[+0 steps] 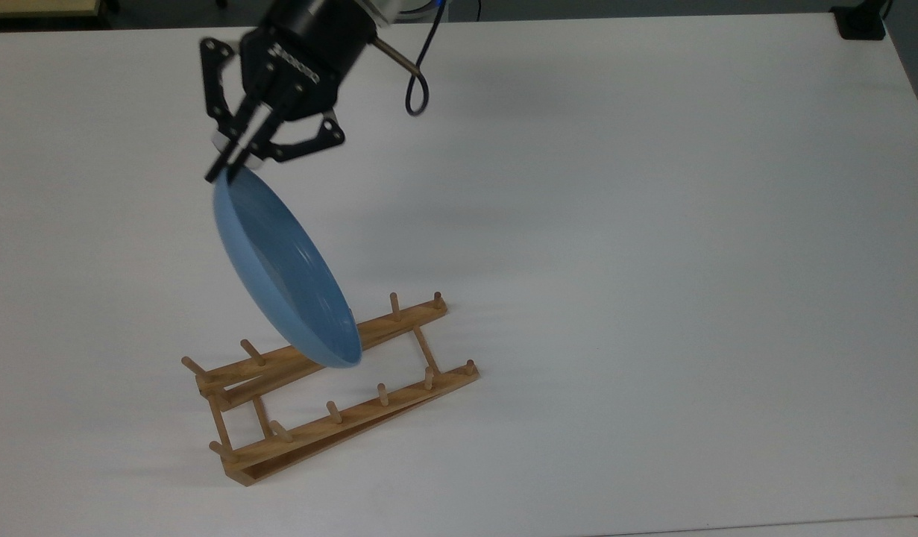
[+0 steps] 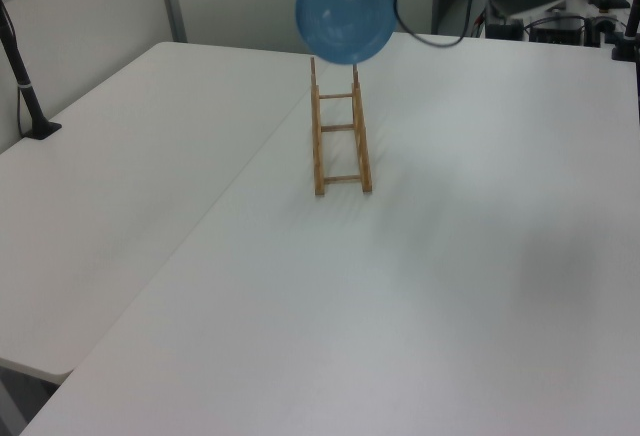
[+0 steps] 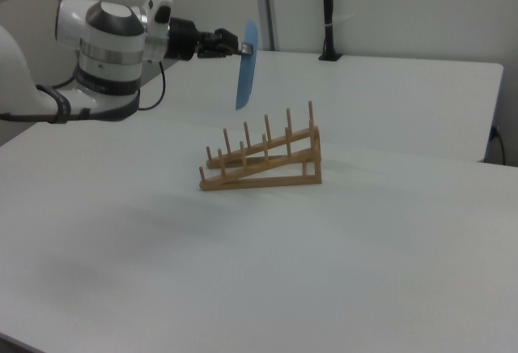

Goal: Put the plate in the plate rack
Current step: 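Lower the upright plate between the rack pegs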

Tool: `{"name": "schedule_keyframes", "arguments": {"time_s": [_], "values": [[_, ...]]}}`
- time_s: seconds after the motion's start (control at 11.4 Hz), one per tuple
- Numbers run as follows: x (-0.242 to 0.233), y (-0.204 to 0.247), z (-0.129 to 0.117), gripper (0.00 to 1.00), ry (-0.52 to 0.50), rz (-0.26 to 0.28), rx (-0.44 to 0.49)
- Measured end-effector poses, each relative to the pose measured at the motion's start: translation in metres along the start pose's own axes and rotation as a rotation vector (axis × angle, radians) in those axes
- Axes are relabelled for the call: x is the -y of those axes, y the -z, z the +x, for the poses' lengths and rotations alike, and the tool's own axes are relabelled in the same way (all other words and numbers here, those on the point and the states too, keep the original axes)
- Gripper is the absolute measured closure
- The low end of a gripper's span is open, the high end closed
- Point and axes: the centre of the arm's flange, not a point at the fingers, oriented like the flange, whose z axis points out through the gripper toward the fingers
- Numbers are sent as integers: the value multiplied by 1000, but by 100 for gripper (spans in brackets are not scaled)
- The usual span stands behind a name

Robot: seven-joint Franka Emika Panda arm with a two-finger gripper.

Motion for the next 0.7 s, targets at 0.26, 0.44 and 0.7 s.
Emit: {"name": "schedule_keyframes", "arguments": {"time_s": [0.26,0.44,0.7], "values": [[40,-16,-33,95,51,-29,-17],[57,-27,-48,95,63,-54,-22],[72,-30,-57,95,69,-56,-14]]}}
